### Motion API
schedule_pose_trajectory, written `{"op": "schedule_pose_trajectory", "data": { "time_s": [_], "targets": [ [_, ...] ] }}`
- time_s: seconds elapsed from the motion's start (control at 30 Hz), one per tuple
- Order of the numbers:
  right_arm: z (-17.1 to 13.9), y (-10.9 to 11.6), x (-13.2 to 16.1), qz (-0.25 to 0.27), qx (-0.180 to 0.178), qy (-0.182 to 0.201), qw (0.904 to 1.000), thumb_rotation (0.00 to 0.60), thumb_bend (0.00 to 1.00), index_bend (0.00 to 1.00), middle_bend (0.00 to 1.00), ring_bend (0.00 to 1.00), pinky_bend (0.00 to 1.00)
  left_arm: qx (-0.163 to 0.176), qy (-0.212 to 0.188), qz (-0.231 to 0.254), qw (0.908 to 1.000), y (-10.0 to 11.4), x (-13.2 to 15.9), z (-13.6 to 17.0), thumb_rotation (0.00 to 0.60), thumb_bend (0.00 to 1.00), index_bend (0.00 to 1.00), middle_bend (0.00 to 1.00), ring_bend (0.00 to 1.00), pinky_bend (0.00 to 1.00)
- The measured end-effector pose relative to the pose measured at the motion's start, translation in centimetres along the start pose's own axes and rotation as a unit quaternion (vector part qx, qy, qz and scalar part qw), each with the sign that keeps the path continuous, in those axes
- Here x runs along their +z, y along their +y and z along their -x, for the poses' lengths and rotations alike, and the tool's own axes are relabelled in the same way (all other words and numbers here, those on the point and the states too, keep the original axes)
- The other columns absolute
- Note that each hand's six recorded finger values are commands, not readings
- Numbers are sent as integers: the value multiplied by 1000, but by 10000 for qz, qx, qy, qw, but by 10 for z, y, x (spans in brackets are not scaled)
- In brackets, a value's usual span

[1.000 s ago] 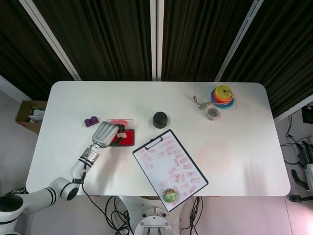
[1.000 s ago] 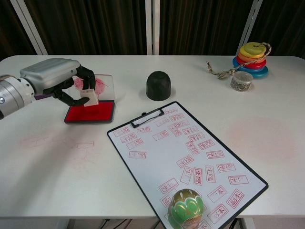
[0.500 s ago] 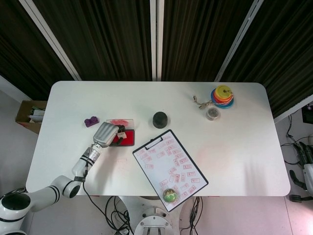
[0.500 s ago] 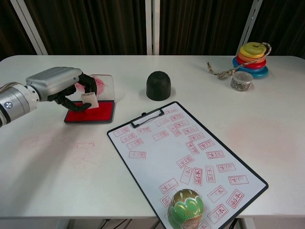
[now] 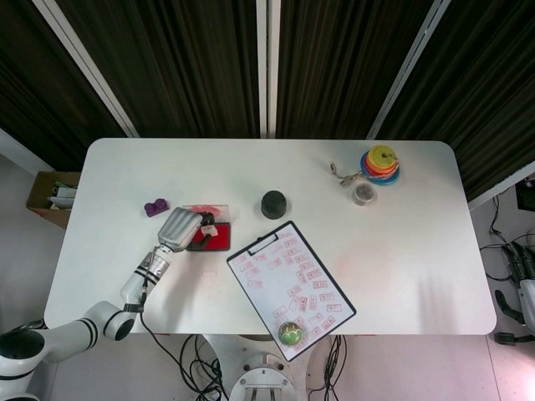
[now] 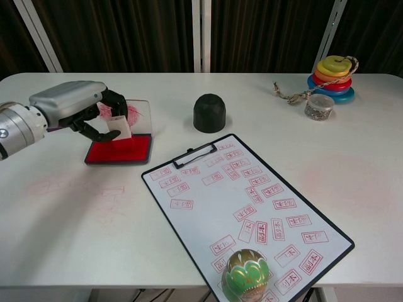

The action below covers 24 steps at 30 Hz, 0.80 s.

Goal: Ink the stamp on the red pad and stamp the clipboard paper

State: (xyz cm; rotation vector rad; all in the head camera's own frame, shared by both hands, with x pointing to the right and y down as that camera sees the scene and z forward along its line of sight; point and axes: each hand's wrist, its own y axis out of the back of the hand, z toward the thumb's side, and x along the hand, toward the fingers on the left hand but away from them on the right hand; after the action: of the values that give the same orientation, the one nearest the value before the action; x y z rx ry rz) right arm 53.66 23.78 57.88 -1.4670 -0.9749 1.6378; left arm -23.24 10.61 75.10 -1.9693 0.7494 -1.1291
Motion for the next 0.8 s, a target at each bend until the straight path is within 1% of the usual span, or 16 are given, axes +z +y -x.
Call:
{"op": "schedule_pose_trajectory", "data": {
  "time_s": [0.17,0.3,0.4,0.53,0.73,0.8],
  "targets": [
    [1,-2,1,24,15,17,10000,600,313,0,0,0,0,171,-189,80,9996,18,10,10,600,452,612,649,993,1000],
    [1,-4,3,38,40,46,10000,600,312,0,0,0,0,227,-388,75,9990,24,25,23,600,453,612,649,993,1000],
    [0,-4,4,40,38,71,10000,600,312,0,0,0,0,164,-573,10,9982,17,41,37,600,452,612,648,994,1000],
    [0,-4,5,37,45,85,9999,600,313,0,0,0,0,8,-868,-99,9962,0,68,54,600,453,612,649,994,1000],
    [-2,-6,3,58,72,62,9999,600,313,0,0,0,0,-125,-1356,-139,9906,-25,115,66,600,452,612,649,993,1000],
    [-2,-7,1,67,78,45,9999,600,313,0,0,0,0,-143,-1508,-111,9884,-30,128,69,600,453,612,649,994,1000]
  ]
}}
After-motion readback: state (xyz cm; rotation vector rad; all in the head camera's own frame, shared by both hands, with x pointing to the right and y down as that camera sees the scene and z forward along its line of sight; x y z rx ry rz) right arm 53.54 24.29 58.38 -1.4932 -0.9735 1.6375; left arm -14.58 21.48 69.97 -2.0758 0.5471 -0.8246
